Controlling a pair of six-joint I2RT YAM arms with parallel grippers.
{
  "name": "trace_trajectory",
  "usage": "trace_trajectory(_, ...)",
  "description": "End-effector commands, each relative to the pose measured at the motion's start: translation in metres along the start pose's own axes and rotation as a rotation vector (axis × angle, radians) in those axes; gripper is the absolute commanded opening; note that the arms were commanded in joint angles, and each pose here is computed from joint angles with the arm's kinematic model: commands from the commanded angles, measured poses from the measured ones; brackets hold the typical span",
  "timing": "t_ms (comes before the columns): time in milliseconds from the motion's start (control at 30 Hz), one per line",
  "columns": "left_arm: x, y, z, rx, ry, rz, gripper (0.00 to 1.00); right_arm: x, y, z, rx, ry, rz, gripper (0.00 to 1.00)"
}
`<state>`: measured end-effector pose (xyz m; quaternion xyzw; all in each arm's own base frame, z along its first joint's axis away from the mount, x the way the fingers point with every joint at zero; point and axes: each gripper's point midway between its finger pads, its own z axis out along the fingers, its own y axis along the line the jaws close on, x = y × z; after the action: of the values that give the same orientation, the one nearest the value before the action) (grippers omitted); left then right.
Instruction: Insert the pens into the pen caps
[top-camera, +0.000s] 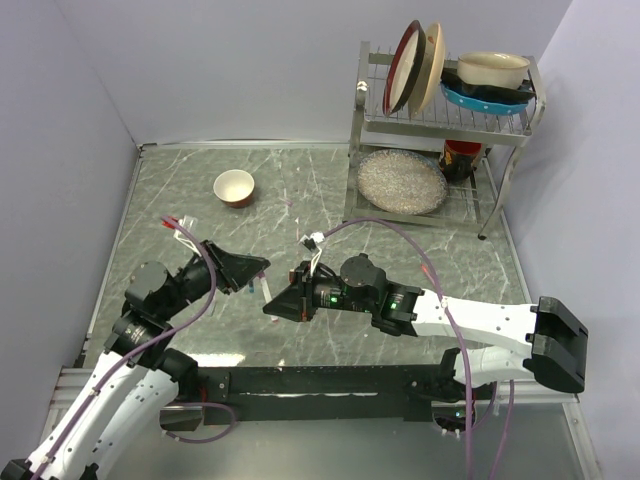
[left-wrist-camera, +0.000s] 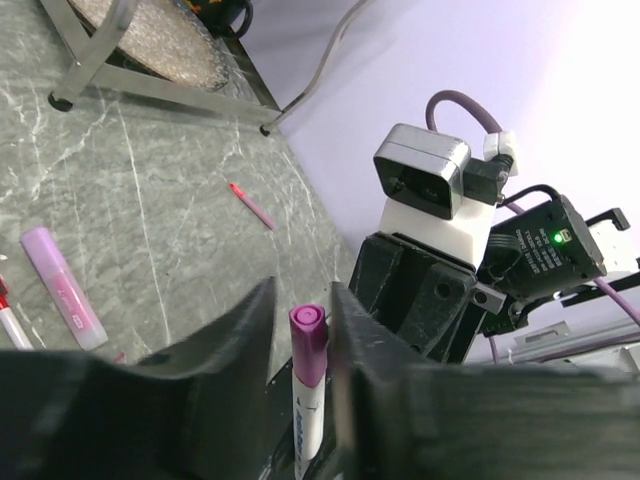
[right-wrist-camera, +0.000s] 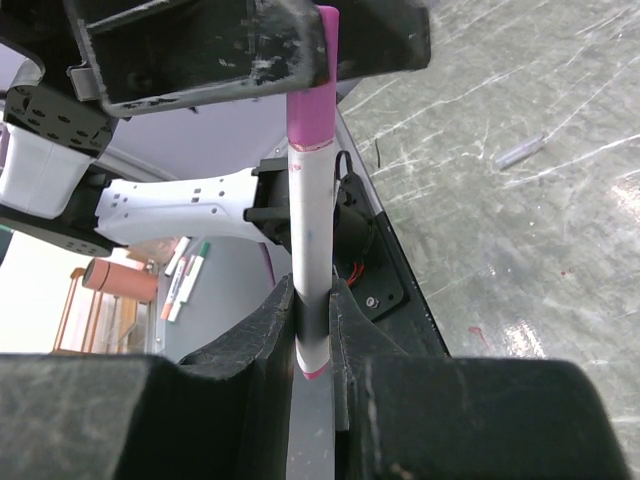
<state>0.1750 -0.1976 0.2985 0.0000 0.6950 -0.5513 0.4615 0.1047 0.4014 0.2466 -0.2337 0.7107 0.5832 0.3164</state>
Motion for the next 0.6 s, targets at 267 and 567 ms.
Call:
trace_trajectory(267, 0.022, -0.01, -0.007, 0.134, 0.04, -0.062, 0.01, -0.061, 0.025, -0.007, -0.015, -0.206, -0.036, 0.0)
trace_trajectory(567, 0.049, 0.006, -0.016, 0.166, 0.063, -0.183, 0.01, -0.145, 0.025, -0.015, 0.009, -0.398, -0.053, 0.0)
